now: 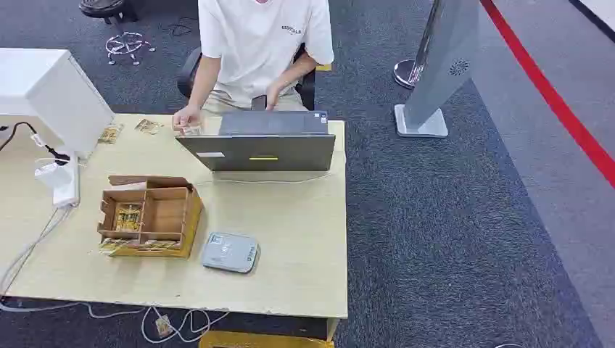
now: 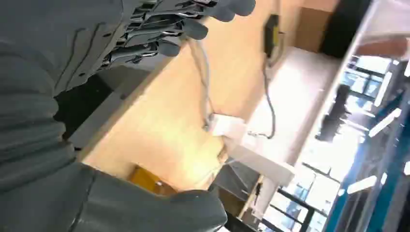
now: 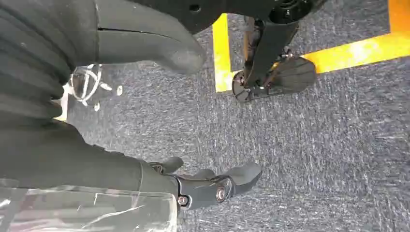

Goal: Pass the card to the sensor for recognition and then transmit it.

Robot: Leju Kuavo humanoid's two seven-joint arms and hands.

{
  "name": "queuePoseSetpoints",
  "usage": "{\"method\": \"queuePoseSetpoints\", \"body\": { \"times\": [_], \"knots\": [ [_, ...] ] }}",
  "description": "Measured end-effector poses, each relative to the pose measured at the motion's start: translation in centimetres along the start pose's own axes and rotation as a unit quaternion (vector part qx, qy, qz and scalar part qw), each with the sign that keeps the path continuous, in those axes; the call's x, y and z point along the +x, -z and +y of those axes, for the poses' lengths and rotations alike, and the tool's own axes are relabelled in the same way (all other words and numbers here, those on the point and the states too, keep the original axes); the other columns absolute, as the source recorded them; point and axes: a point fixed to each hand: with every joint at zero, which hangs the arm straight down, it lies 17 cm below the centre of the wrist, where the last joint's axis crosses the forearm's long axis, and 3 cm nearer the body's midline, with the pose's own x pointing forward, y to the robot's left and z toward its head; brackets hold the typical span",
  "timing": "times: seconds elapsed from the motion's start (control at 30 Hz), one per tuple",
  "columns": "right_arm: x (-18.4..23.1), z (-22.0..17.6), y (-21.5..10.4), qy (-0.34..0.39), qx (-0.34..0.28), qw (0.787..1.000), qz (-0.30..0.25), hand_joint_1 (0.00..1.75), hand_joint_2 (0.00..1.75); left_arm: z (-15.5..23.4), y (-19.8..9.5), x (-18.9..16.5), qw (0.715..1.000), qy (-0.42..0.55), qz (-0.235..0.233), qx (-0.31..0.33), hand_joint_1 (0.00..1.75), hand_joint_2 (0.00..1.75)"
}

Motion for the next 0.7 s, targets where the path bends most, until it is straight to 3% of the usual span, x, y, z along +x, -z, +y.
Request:
{"method": "queuePoseSetpoints", "body": {
  "times": [0.33,0.7],
  "knots": [
    [0.2,0.2,0.1,-0.018,0.005,1.000,0.000,0.00,1.75,-5.3,2.0,0.8,0.996,0.057,-0.028,-0.058,0.00,1.75],
    [0.4,0.6,0.1,-0.033,0.016,0.999,0.000,0.00,1.75,-12.6,3.7,-4.2,0.967,0.202,0.017,-0.155,0.00,1.75]
  ]
}}
